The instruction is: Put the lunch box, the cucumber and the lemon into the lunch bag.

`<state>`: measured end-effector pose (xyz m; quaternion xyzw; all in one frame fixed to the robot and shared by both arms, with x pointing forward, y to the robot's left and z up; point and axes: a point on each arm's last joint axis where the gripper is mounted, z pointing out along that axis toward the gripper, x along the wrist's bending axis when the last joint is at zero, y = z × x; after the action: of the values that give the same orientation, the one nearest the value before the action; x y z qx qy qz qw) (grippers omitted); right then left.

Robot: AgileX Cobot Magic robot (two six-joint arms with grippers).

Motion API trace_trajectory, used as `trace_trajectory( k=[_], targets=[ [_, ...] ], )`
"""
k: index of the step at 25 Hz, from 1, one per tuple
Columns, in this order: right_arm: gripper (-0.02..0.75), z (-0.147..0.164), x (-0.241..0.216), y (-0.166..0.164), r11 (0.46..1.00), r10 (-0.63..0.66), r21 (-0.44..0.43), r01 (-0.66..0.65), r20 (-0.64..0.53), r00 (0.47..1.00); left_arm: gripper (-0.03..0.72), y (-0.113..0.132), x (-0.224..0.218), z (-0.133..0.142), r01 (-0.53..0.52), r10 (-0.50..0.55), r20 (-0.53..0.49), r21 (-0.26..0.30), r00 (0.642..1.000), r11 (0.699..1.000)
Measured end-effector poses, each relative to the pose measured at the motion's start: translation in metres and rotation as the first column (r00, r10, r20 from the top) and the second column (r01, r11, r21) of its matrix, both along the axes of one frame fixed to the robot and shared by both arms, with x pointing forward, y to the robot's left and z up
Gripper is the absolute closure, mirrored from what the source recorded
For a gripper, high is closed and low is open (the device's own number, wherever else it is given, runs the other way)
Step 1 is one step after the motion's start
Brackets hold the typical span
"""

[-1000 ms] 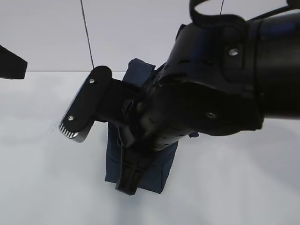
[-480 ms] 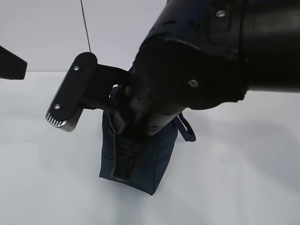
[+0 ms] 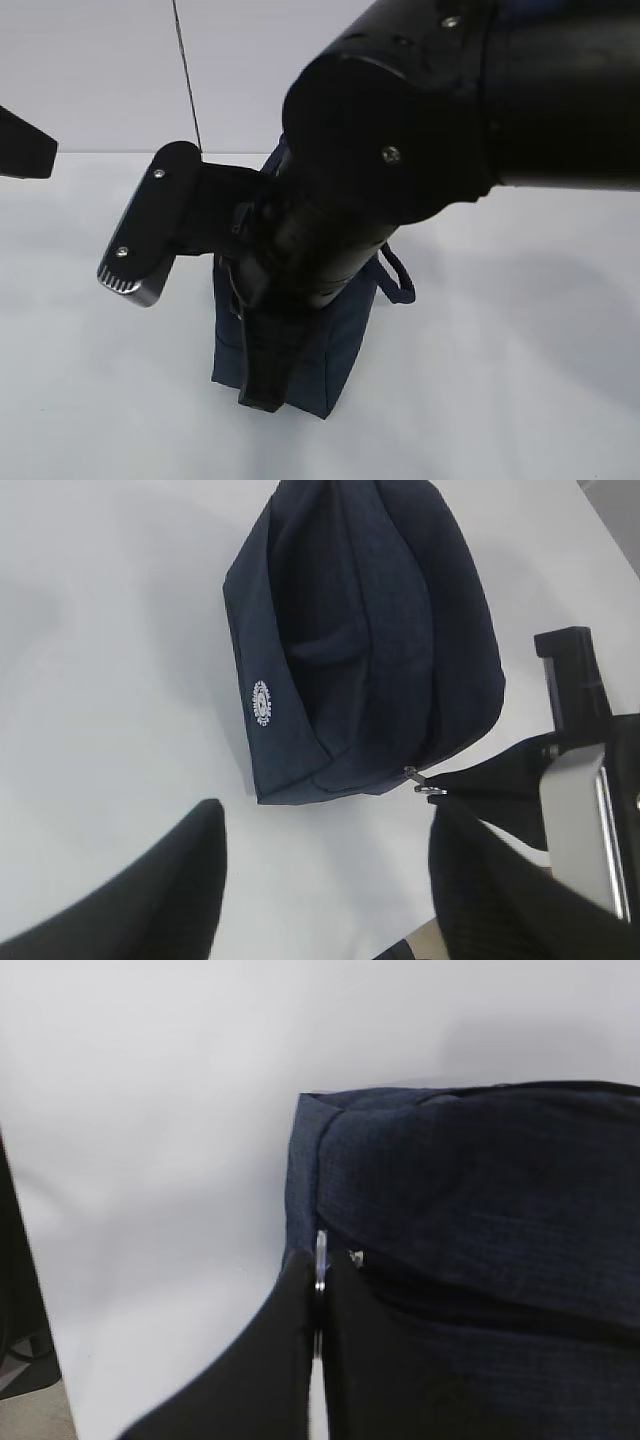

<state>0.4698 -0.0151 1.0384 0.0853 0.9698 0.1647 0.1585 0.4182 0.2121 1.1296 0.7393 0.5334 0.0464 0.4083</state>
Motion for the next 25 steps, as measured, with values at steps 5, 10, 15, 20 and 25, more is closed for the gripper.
trace_trajectory(
  k=[5, 10, 15, 20, 25],
  targets=[
    [0.717, 0.007, 0.008, -0.002, 1.0, 0.002, 0.024, -0.001, -0.026, 1.0, 0.239, 0.0, 0.0, 0.0, 0.0, 0.0, 0.0, 0.0, 1.0, 1.0],
    [0.717, 0.012, 0.022, -0.005, 1.0, 0.008, 0.028, -0.006, -0.065, 0.998, 0.239, 0.0, 0.0, 0.0, 0.0, 0.0, 0.0, 0.0, 1.0, 1.0],
    [0.717, 0.017, 0.03, 0.001, 0.999, 0.043, 0.032, -0.039, -0.121, 0.992, 0.239, 0.0, 0.0, 0.0, 0.0, 0.0, 0.0, 0.0, 1.0, 1.0],
    [0.717, 0.014, 0.034, 0.007, 0.997, 0.071, 0.033, -0.067, -0.178, 0.981, 0.239, 0.0, 0.0, 0.0, 0.001, -0.001, -0.002, 0.001, 1.0, 1.0],
    [0.717, 0.019, 0.034, 0.005, 0.997, 0.077, 0.018, -0.075, -0.192, 0.978, 0.239, 0.0, -0.001, -0.001, 0.005, -0.005, -0.009, 0.003, 1.0, 1.0]
  ],
)
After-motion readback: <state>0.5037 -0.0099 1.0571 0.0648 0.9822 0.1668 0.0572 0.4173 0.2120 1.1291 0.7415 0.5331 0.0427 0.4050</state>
